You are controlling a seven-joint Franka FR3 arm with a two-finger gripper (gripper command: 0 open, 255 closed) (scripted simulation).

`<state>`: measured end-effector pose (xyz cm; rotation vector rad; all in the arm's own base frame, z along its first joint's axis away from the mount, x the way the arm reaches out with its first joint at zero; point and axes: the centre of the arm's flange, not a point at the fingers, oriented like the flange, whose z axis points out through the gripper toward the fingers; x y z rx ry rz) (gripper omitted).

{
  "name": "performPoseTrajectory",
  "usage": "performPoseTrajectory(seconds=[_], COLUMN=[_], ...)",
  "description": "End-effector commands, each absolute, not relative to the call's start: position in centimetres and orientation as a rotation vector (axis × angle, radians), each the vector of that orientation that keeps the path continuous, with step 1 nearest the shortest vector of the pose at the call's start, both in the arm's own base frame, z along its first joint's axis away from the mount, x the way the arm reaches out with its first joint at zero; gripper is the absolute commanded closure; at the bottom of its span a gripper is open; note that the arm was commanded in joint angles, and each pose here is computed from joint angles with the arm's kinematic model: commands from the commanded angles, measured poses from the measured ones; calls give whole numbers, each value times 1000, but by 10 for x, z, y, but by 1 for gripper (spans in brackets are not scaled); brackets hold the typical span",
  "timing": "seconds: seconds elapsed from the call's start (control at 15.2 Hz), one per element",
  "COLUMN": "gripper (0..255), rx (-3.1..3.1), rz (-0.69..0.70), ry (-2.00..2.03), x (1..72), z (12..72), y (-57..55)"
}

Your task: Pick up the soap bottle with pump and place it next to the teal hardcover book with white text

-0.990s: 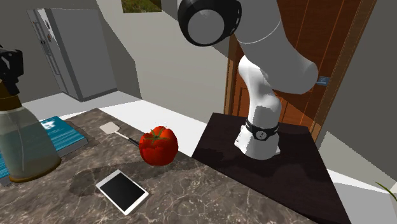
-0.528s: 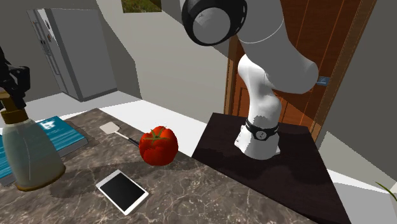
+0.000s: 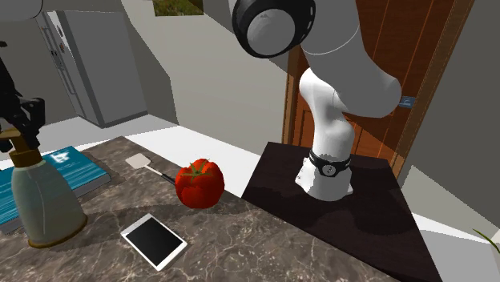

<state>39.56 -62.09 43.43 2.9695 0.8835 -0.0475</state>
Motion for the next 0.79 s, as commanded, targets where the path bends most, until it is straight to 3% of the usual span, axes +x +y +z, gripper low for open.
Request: performPoseTrajectory(seconds=[0.0, 0.2, 0.26, 0.59, 0.73], gripper=[255, 255, 0, 0, 0], rx=[2969, 2969, 2969, 2969, 2969], rz=[-47, -47, -47, -47, -47], ry=[883, 883, 883, 883, 883], x=[395, 395, 395, 395, 396], z=[434, 434, 434, 434, 461], y=[-621, -621, -621, -621, -620])
